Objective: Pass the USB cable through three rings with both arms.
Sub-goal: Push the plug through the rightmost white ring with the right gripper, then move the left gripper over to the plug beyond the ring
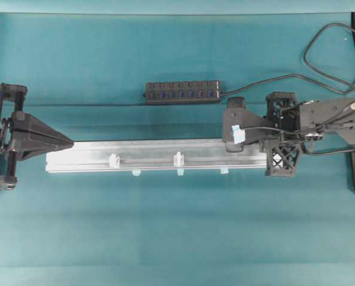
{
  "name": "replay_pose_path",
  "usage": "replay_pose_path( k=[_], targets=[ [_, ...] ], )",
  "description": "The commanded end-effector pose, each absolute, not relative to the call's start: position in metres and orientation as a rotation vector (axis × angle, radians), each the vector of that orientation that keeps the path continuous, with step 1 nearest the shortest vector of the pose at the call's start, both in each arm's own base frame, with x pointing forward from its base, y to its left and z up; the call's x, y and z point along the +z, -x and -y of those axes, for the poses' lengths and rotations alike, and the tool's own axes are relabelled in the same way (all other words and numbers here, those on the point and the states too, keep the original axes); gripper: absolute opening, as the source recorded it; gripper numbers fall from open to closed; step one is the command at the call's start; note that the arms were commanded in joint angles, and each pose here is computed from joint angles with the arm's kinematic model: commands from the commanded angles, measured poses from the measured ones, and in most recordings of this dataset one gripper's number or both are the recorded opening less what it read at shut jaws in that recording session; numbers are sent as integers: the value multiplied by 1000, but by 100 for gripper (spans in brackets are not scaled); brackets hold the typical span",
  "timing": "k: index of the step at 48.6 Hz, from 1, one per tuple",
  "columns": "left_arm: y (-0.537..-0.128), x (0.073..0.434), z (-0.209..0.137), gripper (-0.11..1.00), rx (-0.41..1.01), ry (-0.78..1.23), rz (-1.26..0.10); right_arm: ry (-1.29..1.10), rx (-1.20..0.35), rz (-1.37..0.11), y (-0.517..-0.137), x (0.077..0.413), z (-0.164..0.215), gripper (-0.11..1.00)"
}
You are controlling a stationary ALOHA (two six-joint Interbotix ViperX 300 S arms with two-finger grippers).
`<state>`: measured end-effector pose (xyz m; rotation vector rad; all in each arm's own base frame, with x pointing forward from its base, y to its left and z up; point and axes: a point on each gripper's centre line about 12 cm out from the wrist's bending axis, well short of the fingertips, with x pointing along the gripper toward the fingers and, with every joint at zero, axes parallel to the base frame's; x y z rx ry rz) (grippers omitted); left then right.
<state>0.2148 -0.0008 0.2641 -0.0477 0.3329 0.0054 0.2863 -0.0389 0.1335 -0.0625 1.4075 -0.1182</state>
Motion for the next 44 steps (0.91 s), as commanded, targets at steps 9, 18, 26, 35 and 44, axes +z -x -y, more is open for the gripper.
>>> replay_pose_path(
  k=[9,18,26,35,44],
  targets=[
    [-219,276,0,0,11,67,-304,57,-118,-1322,-301,141,40,-8],
    [-227,271,-6,0,45,115,-334,54,-117,-1309,-303,141,39,-8],
    [-237,270,-9,0,55,112,-349,52,-114,-1263,-307,142,39,-8],
    [-254,261,-13,1,73,114,-400,28,-130,-1239,-307,142,40,-8],
    [-278,257,-19,23,87,99,-411,16,-140,-1217,-306,142,42,-9]
  ],
)
